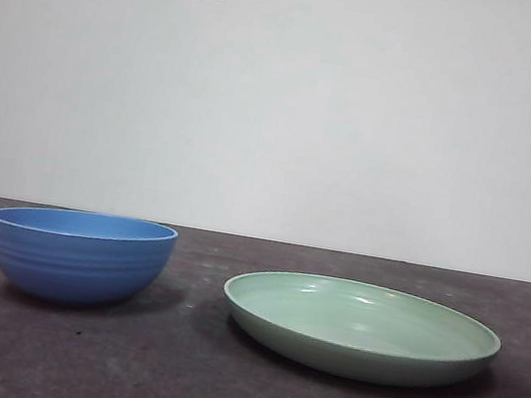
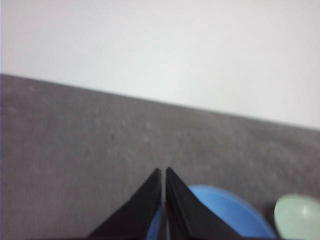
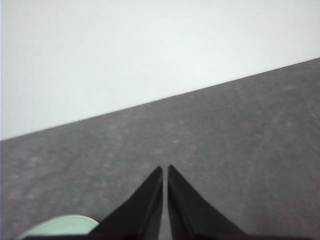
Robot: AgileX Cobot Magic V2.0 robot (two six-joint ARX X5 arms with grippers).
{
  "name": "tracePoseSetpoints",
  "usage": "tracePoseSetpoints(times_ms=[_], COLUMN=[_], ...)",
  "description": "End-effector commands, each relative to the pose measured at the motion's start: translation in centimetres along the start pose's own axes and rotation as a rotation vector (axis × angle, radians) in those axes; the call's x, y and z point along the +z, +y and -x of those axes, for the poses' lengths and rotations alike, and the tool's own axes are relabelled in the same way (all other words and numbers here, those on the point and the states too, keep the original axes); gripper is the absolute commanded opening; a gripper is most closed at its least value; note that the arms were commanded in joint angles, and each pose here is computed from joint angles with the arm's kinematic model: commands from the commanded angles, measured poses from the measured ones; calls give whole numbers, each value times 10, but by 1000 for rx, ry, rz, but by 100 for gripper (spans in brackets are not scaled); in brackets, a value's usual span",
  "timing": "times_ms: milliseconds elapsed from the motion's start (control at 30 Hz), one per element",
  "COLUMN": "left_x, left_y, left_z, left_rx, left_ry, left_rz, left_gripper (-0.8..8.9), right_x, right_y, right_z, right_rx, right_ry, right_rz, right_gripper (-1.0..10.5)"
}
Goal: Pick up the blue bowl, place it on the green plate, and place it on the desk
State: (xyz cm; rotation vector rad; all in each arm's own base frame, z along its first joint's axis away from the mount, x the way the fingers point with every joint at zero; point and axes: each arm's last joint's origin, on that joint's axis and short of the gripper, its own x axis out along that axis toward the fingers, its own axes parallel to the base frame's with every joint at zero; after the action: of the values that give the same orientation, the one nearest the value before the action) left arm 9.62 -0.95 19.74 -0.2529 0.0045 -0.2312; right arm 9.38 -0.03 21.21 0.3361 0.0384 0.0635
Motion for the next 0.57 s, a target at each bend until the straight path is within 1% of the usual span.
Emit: tracePoseSetpoints(times_ms=[33, 167, 367, 500, 567], left_x=[26, 56, 102, 126, 134], left_y=[-6, -13, -22, -29, -33], left_z=[0, -7, -24, -37, -44], left_rx=[-6, -4, 26, -6, -33], left_ry=[-46, -32, 87, 155, 187], left_rz=[36, 54, 70, 58, 55], left_gripper=[16, 15, 16, 15, 16], right_x=[16, 38, 68, 87, 96], right_y=[6, 16, 31, 41, 46], right_z=[-3, -11, -30, -43, -48], right_rx=[19, 93, 243, 317, 338], right_ry=[17, 66, 203, 311, 343], right_rz=[-30, -34, -54, -70, -75], right_gripper=[12, 12, 12, 12, 12])
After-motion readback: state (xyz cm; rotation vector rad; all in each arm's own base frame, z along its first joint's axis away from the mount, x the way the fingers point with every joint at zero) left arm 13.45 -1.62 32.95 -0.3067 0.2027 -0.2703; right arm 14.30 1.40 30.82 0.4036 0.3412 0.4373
